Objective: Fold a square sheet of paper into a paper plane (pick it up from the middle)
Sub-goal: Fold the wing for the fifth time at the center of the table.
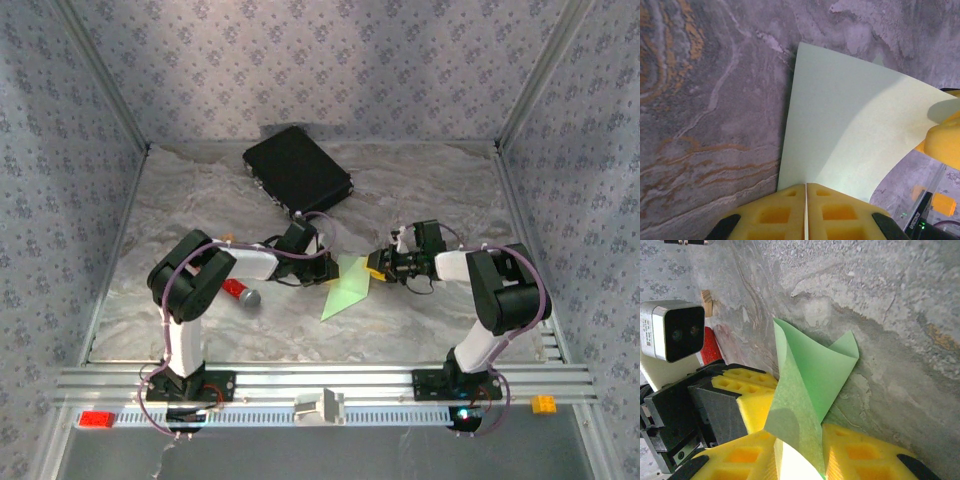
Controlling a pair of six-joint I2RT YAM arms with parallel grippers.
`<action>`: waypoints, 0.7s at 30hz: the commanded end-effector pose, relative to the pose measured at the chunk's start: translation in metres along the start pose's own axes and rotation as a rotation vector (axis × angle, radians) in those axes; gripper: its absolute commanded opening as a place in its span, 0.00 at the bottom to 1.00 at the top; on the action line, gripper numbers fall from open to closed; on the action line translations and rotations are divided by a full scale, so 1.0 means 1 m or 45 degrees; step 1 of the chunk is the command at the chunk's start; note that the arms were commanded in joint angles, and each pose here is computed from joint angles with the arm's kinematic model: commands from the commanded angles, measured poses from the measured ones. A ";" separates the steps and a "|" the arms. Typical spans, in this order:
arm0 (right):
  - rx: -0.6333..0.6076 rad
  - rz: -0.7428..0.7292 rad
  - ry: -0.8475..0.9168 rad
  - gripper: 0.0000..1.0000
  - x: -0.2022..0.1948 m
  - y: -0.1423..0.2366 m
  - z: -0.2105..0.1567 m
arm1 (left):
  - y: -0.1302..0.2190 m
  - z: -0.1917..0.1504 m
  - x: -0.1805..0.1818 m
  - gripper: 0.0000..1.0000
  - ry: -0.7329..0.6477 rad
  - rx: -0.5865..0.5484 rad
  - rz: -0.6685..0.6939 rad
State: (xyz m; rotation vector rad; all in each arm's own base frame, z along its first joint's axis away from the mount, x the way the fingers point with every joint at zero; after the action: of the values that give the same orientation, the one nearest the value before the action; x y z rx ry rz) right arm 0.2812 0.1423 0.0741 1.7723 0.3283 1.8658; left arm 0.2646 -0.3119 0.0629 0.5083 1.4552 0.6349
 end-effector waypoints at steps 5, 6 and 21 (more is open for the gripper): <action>0.011 -0.026 0.091 0.33 0.001 0.000 0.002 | -0.013 -0.006 0.018 0.09 0.051 0.042 -0.007; 0.023 -0.016 0.100 0.33 0.002 -0.001 0.002 | -0.014 -0.005 0.019 0.09 0.057 0.043 -0.011; 0.077 -0.013 0.127 0.32 0.003 -0.005 -0.018 | -0.013 -0.006 0.030 0.08 0.107 0.017 -0.001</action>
State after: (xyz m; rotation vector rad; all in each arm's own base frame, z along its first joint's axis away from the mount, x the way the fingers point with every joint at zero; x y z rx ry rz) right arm 0.2722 0.1523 0.0719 1.7168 0.4156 1.9565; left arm 0.2668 -0.3079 0.0601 0.4457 1.5232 0.5877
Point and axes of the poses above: each hand's point on the last joint's axis, 136 mm out from that joint toward the fingers, its own y axis back along the fingers, its own x axis along the line the jaws close on, z = x × y, the point moved 6 cm from there along y, back along the fingers, and after that the axes turned 4 degrees about y, right-handed, at the moved point
